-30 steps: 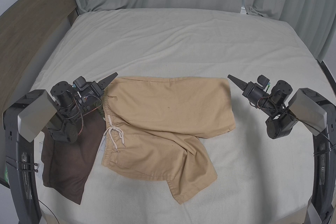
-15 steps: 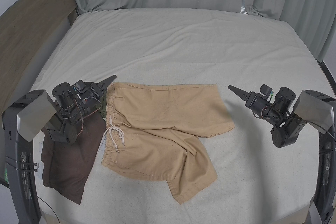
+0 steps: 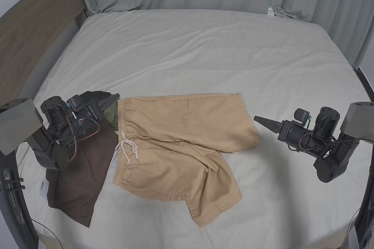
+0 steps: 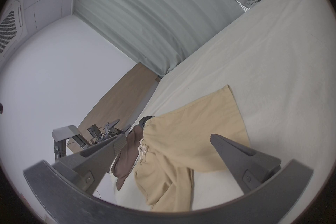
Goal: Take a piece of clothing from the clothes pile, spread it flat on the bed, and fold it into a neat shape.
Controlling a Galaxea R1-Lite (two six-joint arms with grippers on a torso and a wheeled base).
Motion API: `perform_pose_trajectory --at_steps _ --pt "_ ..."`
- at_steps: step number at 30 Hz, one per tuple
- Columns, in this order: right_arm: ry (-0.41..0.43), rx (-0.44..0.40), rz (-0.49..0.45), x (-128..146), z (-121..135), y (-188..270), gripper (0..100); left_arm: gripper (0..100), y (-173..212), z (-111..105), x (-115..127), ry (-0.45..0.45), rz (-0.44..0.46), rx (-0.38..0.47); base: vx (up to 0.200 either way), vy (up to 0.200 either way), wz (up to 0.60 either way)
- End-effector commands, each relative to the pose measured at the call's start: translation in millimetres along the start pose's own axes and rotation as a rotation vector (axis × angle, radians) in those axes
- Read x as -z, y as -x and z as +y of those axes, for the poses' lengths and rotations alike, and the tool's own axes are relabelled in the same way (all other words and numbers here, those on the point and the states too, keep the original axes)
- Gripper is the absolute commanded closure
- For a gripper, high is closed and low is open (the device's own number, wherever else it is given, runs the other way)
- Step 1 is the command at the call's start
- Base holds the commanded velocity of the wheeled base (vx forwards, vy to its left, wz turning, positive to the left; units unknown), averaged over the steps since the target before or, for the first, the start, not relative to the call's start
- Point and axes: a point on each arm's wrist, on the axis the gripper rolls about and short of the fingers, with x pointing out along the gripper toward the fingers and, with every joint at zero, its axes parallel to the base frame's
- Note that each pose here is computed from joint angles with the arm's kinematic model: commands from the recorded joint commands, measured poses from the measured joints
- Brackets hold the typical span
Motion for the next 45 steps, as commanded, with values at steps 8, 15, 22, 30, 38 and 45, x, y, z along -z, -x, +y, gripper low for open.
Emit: perform_pose_trajectory --at_steps 8,15,22,30,38,45 --pt "-0.056 0.037 0.159 45.4 41.9 33.0 0 0 70.2 -54.2 0.4 -0.072 0.085 0.156 0.0 0.0 0.0" --pt "-0.052 0.071 0.252 67.1 43.4 50.0 0 0 75.0 -56.9 16.7 -0.163 0.136 0.167 0.0 0.0 0.0" --pt "-0.081 0.104 0.328 86.2 37.0 55.1 0 0 78.5 -53.8 31.6 -0.285 0.176 0.167 0.0 0.0 0.0" --pt "-0.13 0.132 0.413 110.1 25.4 50.5 0 0 75.5 -44.7 43.5 -0.337 0.208 0.16 0.0 0.0 0.0" --pt "-0.155 0.137 0.459 123.6 21.5 46.3 0 0 74.9 -45.8 44.2 -0.339 0.211 0.167 0.0 0.0 0.0" --pt "-0.164 0.127 0.495 135.3 19.5 39.4 0 0 74.8 -45.5 44.5 -0.338 0.213 0.167 0.0 0.0 0.0"
